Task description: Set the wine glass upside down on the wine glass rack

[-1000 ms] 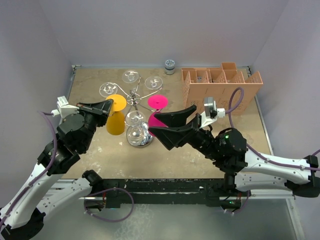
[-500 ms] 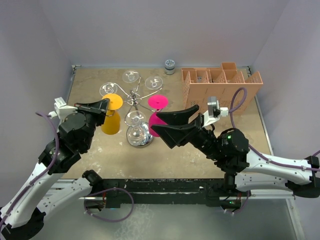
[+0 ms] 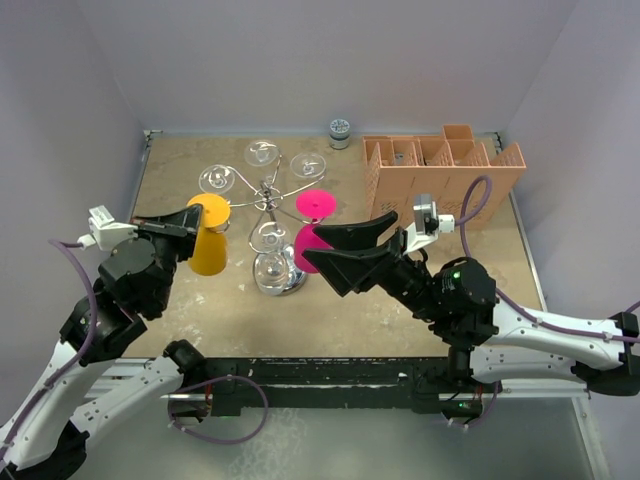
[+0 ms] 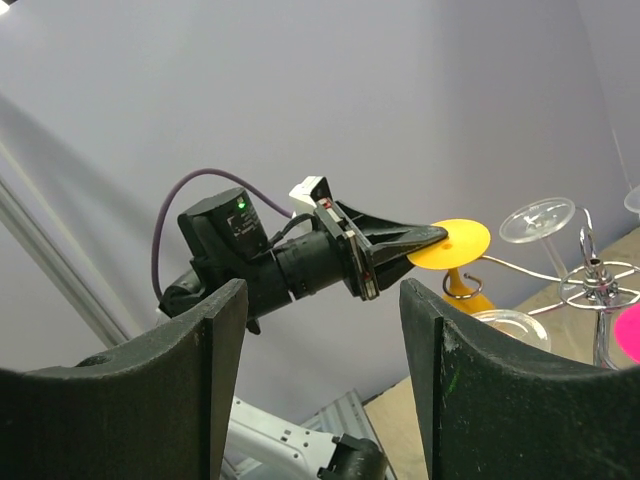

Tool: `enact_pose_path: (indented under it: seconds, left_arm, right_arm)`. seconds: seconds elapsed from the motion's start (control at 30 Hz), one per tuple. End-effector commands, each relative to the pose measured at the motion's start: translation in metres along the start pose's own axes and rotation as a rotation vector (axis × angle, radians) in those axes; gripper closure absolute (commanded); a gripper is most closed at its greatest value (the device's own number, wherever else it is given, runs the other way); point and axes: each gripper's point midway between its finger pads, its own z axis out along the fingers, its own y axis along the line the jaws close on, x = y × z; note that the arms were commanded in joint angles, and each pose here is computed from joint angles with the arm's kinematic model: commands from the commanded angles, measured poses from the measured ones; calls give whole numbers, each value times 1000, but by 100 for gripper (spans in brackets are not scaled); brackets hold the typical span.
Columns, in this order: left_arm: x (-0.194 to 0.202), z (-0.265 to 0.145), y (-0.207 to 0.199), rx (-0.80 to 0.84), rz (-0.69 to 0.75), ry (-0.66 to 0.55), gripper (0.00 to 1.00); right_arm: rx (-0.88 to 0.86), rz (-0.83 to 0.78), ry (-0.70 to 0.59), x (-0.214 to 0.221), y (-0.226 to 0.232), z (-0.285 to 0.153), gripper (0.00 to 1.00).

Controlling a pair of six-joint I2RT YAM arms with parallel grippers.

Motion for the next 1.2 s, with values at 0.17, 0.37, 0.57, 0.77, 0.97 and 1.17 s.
enact_pose_path:
  seconds: [0.17, 0.37, 0.57, 0.77, 0.97, 1.17]
  left_arm:
    - [0, -11, -6, 33, -3, 46, 100]
    - [13, -7, -2, 17, 36, 92, 99]
    - [20, -4, 3, -6, 65, 108, 92]
    - [13, -8, 10, -41, 121, 99, 79]
    - [9, -10, 7, -39, 216, 102, 66]
    - [14, -7, 6, -54, 333, 132, 60]
  right_arm:
    - [6, 35, -43, -13, 3, -2, 36]
    - [7, 37, -40, -12, 2, -2, 35]
    - [9, 38, -36, -11, 2, -2, 35]
    - [14, 33, -41, -12, 1, -1, 35]
    - [2, -22, -35, -10, 2, 3, 35]
    - [18, -37, -32, -9, -1, 5, 34]
